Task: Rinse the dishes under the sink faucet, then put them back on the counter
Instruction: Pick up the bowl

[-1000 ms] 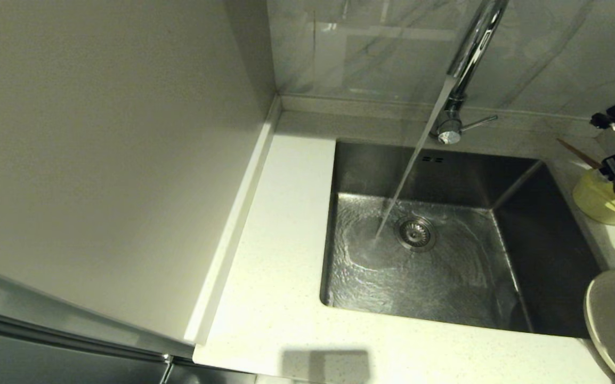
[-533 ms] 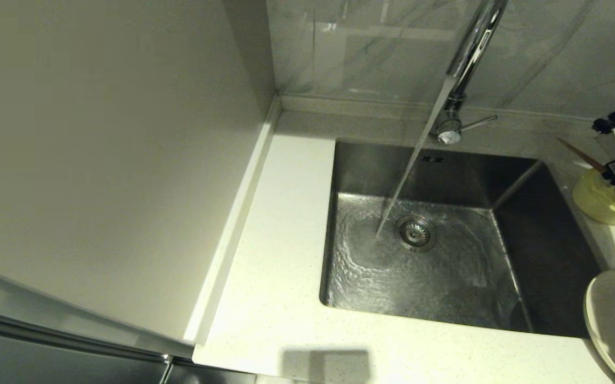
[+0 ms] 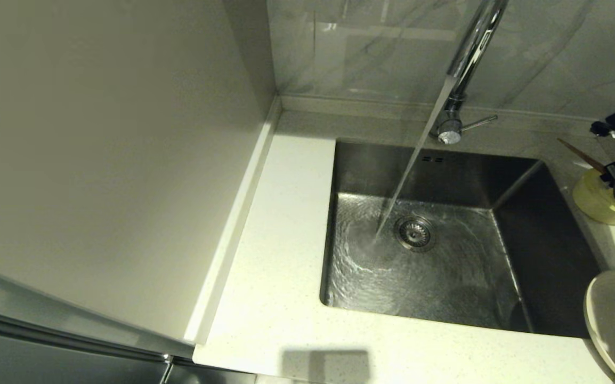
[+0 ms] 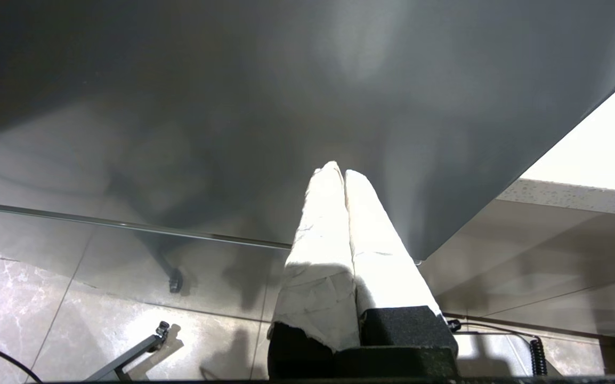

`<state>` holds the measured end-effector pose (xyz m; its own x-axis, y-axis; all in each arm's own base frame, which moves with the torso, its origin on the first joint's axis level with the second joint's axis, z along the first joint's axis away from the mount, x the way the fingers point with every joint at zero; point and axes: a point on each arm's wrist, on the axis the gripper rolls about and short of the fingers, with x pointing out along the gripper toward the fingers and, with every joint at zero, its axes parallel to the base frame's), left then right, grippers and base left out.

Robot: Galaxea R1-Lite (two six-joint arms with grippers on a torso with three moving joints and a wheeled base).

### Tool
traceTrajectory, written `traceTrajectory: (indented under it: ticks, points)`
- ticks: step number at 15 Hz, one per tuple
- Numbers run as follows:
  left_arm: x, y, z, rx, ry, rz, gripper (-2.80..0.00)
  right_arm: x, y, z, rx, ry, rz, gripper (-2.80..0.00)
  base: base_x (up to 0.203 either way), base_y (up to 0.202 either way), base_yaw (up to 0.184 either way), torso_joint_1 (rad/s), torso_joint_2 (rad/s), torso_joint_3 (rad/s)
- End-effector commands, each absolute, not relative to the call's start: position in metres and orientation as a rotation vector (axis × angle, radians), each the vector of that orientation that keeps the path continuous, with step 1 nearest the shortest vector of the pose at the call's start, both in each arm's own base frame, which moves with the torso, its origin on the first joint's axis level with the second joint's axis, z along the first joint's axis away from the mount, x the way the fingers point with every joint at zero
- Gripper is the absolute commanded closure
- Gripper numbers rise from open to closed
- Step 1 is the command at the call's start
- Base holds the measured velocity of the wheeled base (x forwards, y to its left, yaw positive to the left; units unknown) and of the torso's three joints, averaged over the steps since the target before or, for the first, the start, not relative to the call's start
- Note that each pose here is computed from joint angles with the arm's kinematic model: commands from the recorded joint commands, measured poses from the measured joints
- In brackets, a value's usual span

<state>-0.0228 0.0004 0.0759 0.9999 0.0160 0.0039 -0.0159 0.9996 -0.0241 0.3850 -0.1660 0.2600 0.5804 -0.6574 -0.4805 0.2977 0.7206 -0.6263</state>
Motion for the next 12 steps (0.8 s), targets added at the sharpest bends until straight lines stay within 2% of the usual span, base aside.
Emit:
traceTrajectory:
  ticks: [1,12]
  points:
    - [-0.0229,0.0004,0.0759,-0.025,-0.006,0.017,0.00,0.3842,-0.1659,0.2609,-0.525,0.765,-0.590,-2.80,0.000,0.000,0.000,0.000,0.00,0.000]
    - [-0.0229,0.0004,0.0759,-0.025,-0.006,0.017,0.00,0.3821,-0.1644,0.2561,-0.523,0.789,-0.580,-2.80,0.000,0.000,0.000,0.000,0.00,0.000]
